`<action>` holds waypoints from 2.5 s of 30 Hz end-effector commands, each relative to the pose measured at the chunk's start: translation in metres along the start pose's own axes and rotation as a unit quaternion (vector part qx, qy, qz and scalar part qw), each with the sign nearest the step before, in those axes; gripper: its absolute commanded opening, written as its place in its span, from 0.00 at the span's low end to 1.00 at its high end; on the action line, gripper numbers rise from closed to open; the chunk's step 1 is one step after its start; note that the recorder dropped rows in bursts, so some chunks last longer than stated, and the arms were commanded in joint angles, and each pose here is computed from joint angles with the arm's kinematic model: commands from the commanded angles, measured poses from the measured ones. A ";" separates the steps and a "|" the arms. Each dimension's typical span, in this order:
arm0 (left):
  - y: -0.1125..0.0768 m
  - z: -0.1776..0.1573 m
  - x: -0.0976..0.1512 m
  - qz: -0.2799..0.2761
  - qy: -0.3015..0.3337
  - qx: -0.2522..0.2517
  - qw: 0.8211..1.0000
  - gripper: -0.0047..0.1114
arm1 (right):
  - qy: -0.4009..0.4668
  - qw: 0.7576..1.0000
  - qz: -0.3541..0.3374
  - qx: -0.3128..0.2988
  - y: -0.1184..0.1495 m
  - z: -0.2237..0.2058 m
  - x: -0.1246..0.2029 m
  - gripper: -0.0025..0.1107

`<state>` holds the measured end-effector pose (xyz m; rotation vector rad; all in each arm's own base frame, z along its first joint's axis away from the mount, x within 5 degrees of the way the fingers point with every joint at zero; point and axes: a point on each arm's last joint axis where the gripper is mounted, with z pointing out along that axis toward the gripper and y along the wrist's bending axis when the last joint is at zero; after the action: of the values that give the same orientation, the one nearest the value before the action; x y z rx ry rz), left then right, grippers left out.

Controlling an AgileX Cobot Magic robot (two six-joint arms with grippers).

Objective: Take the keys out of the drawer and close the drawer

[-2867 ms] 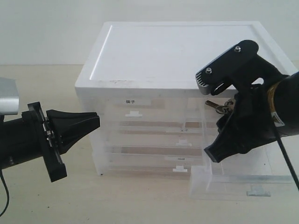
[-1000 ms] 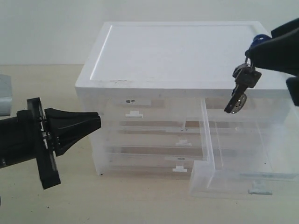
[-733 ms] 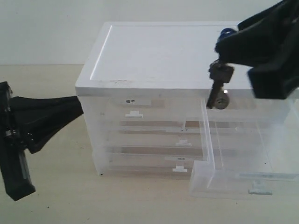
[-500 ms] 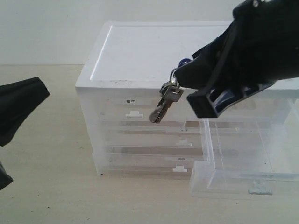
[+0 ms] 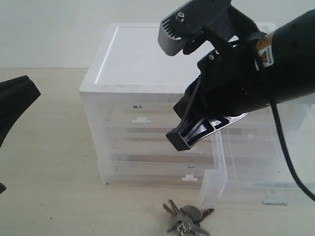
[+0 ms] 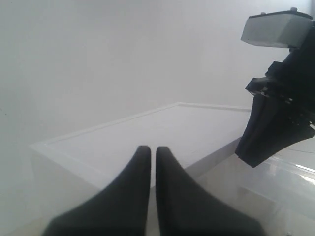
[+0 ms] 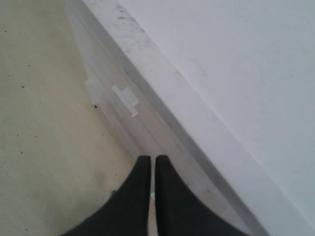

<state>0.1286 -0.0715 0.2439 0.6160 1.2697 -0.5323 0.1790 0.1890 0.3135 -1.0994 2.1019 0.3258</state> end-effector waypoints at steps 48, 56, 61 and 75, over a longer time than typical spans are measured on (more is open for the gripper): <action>-0.121 0.141 0.084 0.001 0.179 0.378 0.908 0.08 | -0.211 0.977 -0.031 0.018 0.009 -0.130 0.011 0.02; -0.119 0.151 0.073 -0.023 0.131 0.361 0.923 0.08 | -0.213 0.977 -0.026 0.016 0.010 -0.130 0.011 0.02; -0.113 0.156 0.073 -0.027 0.132 0.319 0.938 0.08 | -0.213 0.977 -0.022 0.015 0.010 -0.130 0.011 0.02; -0.093 0.169 0.070 -0.046 0.106 0.193 0.974 0.08 | -0.212 0.977 -0.018 0.014 0.010 -0.130 0.011 0.02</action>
<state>0.1913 -0.2592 0.1907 1.0651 1.3761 -0.8426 0.1045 0.1214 0.3963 -0.9591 1.7016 0.4646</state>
